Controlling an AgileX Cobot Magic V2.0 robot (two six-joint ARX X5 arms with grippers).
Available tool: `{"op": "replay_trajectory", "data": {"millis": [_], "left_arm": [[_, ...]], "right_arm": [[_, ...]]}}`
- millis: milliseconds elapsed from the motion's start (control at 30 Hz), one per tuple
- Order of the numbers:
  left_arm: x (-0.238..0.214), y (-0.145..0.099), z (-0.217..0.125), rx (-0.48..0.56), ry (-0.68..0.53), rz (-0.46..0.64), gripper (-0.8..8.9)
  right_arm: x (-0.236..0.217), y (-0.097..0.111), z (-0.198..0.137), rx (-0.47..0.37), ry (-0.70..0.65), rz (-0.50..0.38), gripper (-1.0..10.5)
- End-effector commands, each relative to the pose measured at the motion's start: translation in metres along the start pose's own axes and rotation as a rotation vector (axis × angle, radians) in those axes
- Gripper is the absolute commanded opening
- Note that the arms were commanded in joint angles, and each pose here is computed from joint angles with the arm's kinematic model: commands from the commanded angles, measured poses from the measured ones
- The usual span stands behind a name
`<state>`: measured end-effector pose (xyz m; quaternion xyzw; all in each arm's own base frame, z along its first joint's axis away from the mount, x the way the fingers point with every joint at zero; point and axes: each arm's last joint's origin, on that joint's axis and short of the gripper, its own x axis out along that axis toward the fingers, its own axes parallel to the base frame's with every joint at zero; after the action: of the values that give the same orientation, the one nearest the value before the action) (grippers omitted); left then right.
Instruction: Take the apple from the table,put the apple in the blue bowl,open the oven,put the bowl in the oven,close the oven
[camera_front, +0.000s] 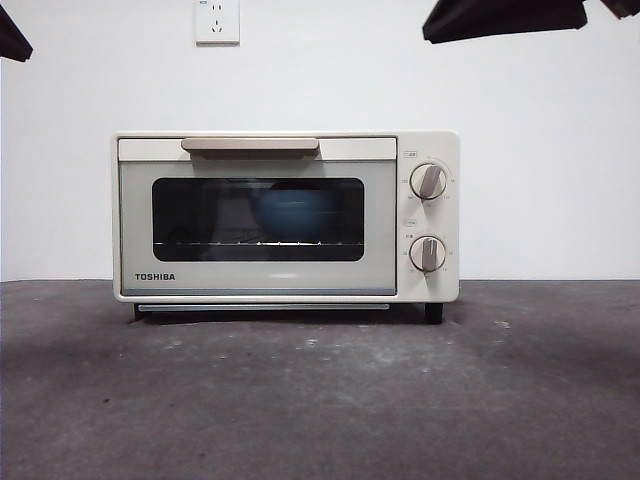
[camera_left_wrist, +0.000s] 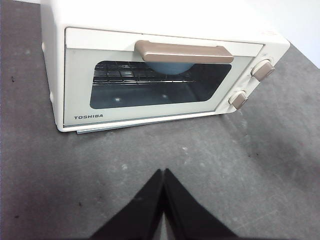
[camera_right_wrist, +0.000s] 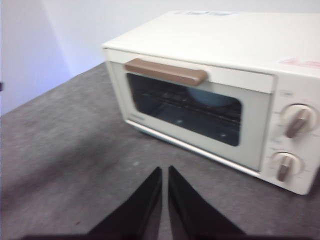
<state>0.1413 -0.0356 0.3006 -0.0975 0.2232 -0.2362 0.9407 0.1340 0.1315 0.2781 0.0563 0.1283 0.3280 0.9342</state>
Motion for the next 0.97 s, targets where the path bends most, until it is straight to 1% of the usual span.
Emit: {"op": "replay_trajectory", "data": {"millis": [33, 267, 600, 667, 700, 800, 867, 967], "left_arm": [[-0.002, -0.002, 0.005, 0.019, -0.023, -0.009, 0.07], [-0.002, -0.002, 0.006, 0.02, -0.025, -0.009, 0.07], [-0.002, -0.002, 0.006, 0.021, -0.026, -0.009, 0.07], [-0.006, -0.003, 0.006, 0.096, -0.046, 0.001, 0.07], [-0.009, -0.002, 0.006, 0.123, -0.061, 0.02, 0.07], [-0.021, 0.003, 0.007, 0.153, -0.139, 0.138, 0.07], [-0.029, 0.007, 0.005, 0.185, -0.216, 0.203, 0.07], [-0.036, 0.013, -0.005, 0.238, -0.326, 0.266, 0.07]], "right_arm": [[0.0, 0.001, 0.003, -0.005, -0.022, -0.026, 0.1], [0.0, 0.002, 0.007, -0.001, -0.057, -0.022, 0.1], [0.0, 0.002, 0.007, -0.001, -0.056, -0.022, 0.1], [0.0, 0.002, 0.007, -0.001, -0.056, -0.022, 0.1], [0.0, 0.002, 0.007, -0.001, -0.056, -0.022, 0.1], [0.0, 0.002, 0.007, -0.001, -0.056, -0.022, 0.1], [0.0, 0.002, 0.007, -0.001, -0.056, -0.022, 0.1], [0.0, 0.002, 0.007, -0.001, -0.056, -0.022, 0.1]]}}
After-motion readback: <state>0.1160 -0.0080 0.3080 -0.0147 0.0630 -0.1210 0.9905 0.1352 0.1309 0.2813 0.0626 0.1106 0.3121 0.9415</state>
